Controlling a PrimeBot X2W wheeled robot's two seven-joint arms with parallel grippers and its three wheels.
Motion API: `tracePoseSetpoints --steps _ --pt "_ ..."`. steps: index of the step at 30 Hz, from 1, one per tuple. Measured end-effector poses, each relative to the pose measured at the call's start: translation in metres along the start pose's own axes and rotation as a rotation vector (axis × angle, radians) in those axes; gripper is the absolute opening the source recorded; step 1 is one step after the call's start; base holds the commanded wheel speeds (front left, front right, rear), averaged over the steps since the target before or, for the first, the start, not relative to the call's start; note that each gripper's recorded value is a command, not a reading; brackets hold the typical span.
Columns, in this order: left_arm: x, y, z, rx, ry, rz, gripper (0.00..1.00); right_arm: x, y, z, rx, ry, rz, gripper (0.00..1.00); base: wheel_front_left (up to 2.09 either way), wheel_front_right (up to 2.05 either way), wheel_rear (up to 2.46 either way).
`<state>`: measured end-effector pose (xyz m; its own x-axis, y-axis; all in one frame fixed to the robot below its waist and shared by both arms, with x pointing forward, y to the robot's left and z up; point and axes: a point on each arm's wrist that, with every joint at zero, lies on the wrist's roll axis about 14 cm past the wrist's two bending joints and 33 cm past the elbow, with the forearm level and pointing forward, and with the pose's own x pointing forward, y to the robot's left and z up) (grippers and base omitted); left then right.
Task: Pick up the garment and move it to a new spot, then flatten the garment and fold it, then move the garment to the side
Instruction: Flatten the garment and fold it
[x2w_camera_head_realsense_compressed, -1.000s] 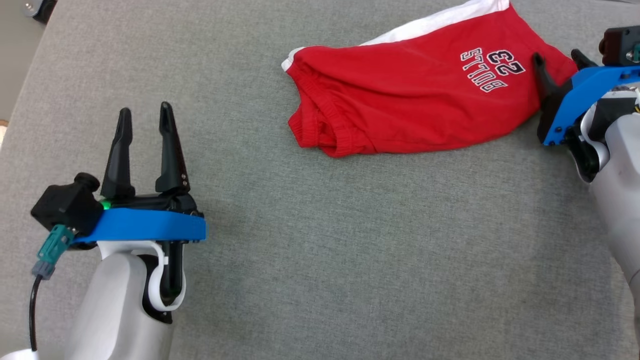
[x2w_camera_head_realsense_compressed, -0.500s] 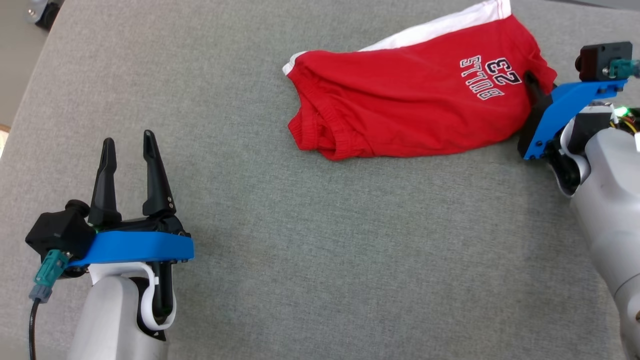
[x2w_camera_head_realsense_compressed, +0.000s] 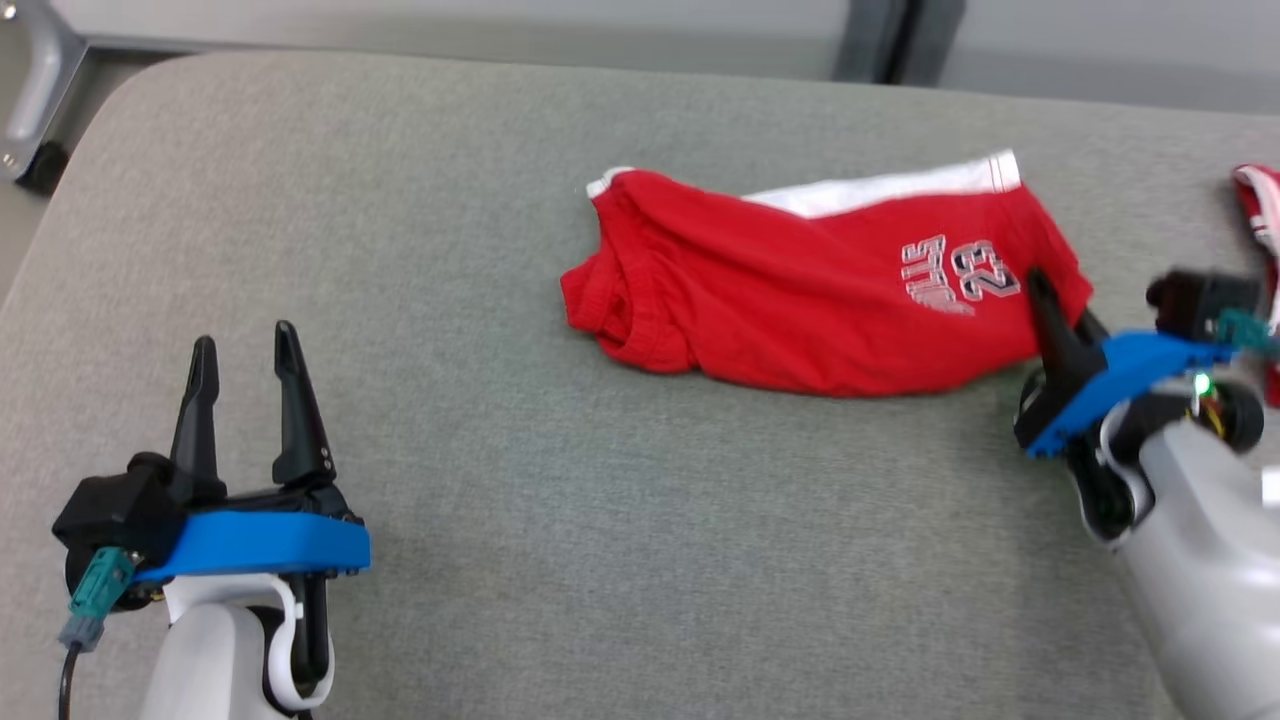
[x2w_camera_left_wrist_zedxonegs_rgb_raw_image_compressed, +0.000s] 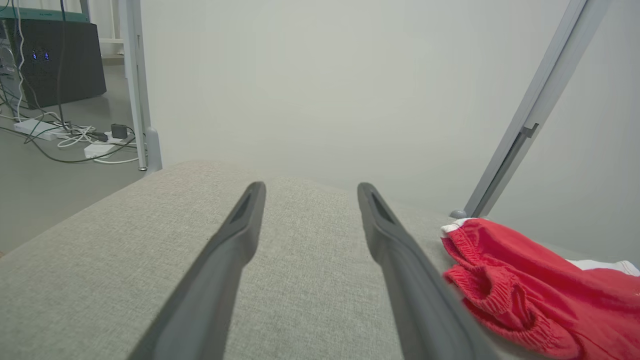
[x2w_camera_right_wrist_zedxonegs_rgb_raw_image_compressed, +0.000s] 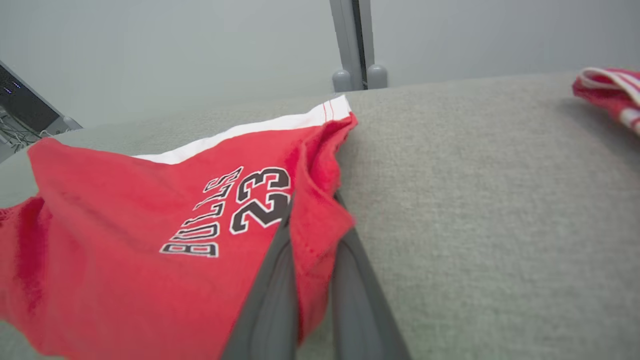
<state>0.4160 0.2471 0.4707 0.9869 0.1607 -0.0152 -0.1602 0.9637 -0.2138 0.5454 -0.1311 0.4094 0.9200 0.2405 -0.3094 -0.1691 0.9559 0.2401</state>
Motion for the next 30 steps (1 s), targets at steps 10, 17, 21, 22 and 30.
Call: tracePoseSetpoints --steps 10,17,21,22,30 --pt "-0.014 -0.011 0.001 -0.003 0.000 -0.038 1.00 -0.086 -0.063 -0.026 0.129 -0.047 -0.169 0.00 0.00 0.00 0.00" --pt "-0.015 -0.017 0.001 0.000 -0.002 -0.054 1.00 -0.106 -0.089 -0.025 0.135 -0.068 -0.237 0.00 0.00 0.00 0.00" --pt "-0.017 -0.017 0.003 -0.001 -0.006 -0.056 1.00 -0.101 -0.078 -0.016 0.122 -0.088 -0.207 0.00 0.00 0.00 0.00" --pt "-0.018 -0.017 0.004 -0.001 -0.008 -0.056 1.00 -0.098 -0.072 -0.012 0.119 -0.097 -0.193 0.00 0.00 0.00 0.00" --pt "-0.025 -0.017 0.007 -0.002 -0.014 -0.054 1.00 -0.062 0.005 0.052 0.057 -0.220 -0.001 0.00 0.00 0.00 0.00"
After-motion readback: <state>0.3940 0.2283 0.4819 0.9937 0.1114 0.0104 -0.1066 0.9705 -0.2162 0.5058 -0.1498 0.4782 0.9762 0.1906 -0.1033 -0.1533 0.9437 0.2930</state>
